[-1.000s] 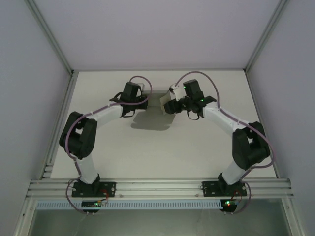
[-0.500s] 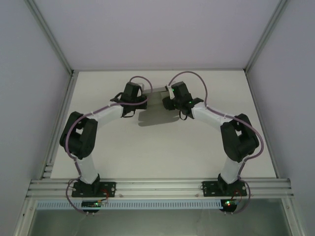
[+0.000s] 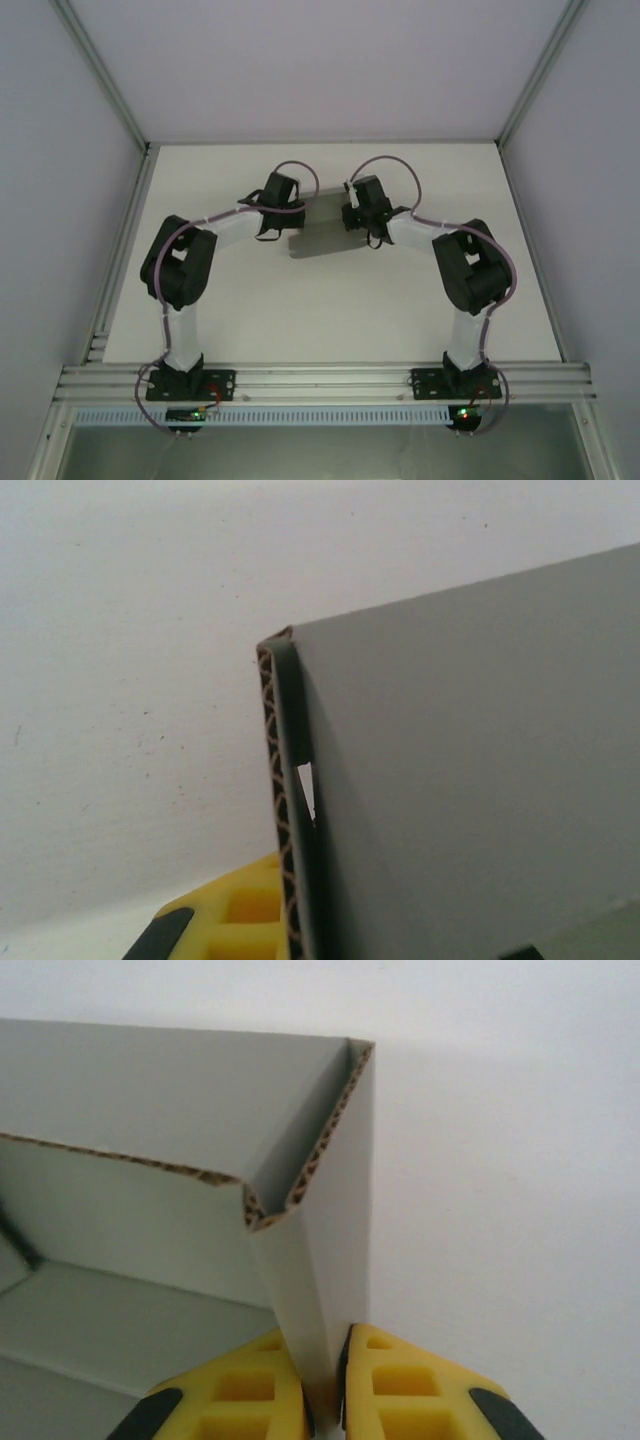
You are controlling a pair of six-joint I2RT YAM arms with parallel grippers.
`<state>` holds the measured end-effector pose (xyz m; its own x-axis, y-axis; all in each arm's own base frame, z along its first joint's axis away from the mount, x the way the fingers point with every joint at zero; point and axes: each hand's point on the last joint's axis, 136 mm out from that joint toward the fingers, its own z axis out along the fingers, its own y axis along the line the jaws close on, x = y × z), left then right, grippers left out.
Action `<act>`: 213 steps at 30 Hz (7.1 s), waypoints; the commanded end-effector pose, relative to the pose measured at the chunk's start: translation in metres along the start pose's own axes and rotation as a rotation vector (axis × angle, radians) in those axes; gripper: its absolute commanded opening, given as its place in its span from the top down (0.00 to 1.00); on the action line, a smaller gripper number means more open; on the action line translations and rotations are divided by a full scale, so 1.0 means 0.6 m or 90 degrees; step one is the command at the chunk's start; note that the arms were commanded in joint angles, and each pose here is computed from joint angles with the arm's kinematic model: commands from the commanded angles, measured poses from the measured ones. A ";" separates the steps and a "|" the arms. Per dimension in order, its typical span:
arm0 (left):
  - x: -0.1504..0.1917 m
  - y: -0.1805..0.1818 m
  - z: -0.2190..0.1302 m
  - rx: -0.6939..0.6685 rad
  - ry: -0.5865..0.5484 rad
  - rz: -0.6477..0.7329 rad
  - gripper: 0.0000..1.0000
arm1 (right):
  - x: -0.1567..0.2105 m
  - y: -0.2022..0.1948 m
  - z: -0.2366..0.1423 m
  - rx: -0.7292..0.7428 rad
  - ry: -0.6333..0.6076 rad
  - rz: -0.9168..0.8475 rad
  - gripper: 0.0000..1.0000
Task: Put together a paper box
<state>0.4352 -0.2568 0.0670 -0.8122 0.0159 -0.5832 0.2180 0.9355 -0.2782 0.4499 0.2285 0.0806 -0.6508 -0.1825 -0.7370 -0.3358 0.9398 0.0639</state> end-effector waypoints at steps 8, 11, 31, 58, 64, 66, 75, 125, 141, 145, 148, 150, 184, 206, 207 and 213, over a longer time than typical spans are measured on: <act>0.027 -0.068 -0.007 0.071 0.052 0.040 1.00 | 0.036 -0.096 -0.006 0.336 0.041 0.039 0.93; 0.025 -0.071 -0.010 0.068 0.049 0.041 1.00 | 0.041 -0.120 -0.011 0.394 0.044 0.057 0.92; 0.026 -0.072 -0.016 0.060 0.050 0.059 1.00 | 0.008 -0.115 -0.010 0.175 -0.037 0.091 0.71; 0.005 -0.072 -0.013 0.052 0.032 0.036 1.00 | 0.023 -0.060 -0.081 0.109 0.020 0.020 0.46; 0.005 -0.070 -0.014 0.043 0.039 0.010 1.00 | 0.002 -0.092 -0.050 0.254 0.006 0.055 0.66; 0.003 -0.069 -0.017 0.037 0.039 -0.004 1.00 | 0.003 -0.101 -0.047 0.302 0.020 0.092 0.74; 0.001 -0.023 -0.015 -0.082 0.054 -0.084 1.00 | 0.004 -0.126 -0.072 0.426 0.012 0.132 0.93; 0.115 -0.052 -0.044 -0.189 0.438 0.923 1.00 | 0.083 -0.153 -0.379 0.028 -0.100 0.308 0.02; 0.188 -0.041 0.052 -0.283 0.434 0.886 0.99 | 0.097 -0.174 -0.358 -0.013 -0.109 0.361 0.02; 0.125 -0.067 0.012 -0.262 0.371 0.878 0.68 | 0.098 -0.170 -0.358 -0.029 -0.108 0.354 0.02; 0.079 -0.100 -0.034 -0.223 0.321 0.876 0.51 | 0.096 -0.162 -0.364 -0.044 -0.108 0.339 0.01; 0.059 -0.123 -0.065 -0.186 0.289 0.880 0.38 | 0.099 -0.160 -0.367 -0.045 -0.108 0.334 0.02; 0.007 -0.011 -0.372 0.164 -0.087 -0.068 0.00 | -0.006 0.097 -0.022 -0.387 0.231 -0.170 0.19; 0.060 -0.051 -0.244 -0.096 0.111 0.201 0.66 | -0.003 -0.011 -0.074 -0.227 0.181 0.028 0.15; 0.055 -0.057 -0.242 -0.091 0.104 0.214 0.71 | 0.000 -0.013 -0.080 -0.222 0.182 0.022 0.15; 0.015 -0.098 -0.251 -0.140 -0.015 0.376 1.00 | 0.011 -0.004 -0.109 -0.242 0.195 0.028 0.15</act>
<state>0.3202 -0.2502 0.1600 -0.7223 0.4644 -0.5125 0.4862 0.8680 0.1013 0.4151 0.2084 0.1136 -0.8041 -0.2822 -0.5232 -0.5053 0.7881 0.3515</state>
